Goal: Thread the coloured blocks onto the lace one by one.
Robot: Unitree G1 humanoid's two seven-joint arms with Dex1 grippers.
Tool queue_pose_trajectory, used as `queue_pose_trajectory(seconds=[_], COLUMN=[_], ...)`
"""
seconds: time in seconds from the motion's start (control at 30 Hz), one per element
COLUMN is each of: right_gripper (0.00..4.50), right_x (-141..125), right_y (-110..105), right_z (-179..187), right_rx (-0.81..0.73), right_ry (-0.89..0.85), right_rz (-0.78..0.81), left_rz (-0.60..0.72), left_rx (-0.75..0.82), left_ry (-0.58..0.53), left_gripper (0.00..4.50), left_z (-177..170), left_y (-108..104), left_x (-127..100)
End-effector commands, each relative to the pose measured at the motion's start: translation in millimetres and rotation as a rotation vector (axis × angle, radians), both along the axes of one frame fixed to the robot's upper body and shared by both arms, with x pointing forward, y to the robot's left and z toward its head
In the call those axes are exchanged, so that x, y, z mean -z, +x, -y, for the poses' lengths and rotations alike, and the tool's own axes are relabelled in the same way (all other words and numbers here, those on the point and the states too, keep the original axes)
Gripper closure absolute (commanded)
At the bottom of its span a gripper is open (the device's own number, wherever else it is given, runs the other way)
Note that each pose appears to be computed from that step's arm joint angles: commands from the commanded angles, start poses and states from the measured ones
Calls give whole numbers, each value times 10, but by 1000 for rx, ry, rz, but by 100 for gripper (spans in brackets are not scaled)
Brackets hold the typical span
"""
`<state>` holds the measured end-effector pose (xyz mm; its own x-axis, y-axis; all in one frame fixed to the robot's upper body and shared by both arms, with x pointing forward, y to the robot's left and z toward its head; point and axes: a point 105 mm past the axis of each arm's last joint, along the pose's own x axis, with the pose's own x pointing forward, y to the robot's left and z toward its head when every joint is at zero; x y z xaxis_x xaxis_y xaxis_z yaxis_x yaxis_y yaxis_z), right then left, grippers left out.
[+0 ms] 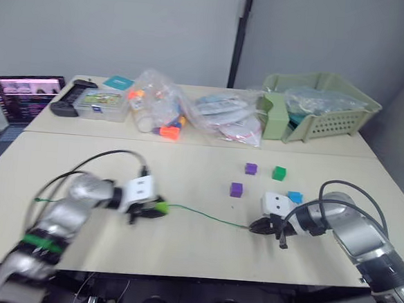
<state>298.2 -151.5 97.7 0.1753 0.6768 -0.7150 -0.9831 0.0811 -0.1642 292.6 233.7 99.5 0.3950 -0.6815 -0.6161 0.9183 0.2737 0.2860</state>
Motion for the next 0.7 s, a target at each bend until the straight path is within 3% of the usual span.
queue_pose_trajectory(seconds=[0.03,0.17,0.4,0.43,0.63,0.7], right_gripper=[450,450,450,450,450,450], right_x=[-34,-40,-40,-40,-42,-44], right_y=[35,60,84,83,70,59], right_z=[-3,-31,-48,-47,-39,-37], right_rx=[-17,-32,-45,-46,-50,-50], right_ry=[-6,-2,-3,-4,-3,2], right_rz=[12,11,9,8,2,-6], left_rz=[34,42,114,122,189,231], left_rx=[-101,-177,-313,-317,-301,-253], left_ry=[100,220,308,310,203,153], left_gripper=[317,317,317,212,18,3], left_z=[-616,-1093,-1579,-1599,-1475,-1302], left_y=[-160,-324,-345,-339,-175,-72], left_x=[-49,-4,-217,-242,-524,-668])
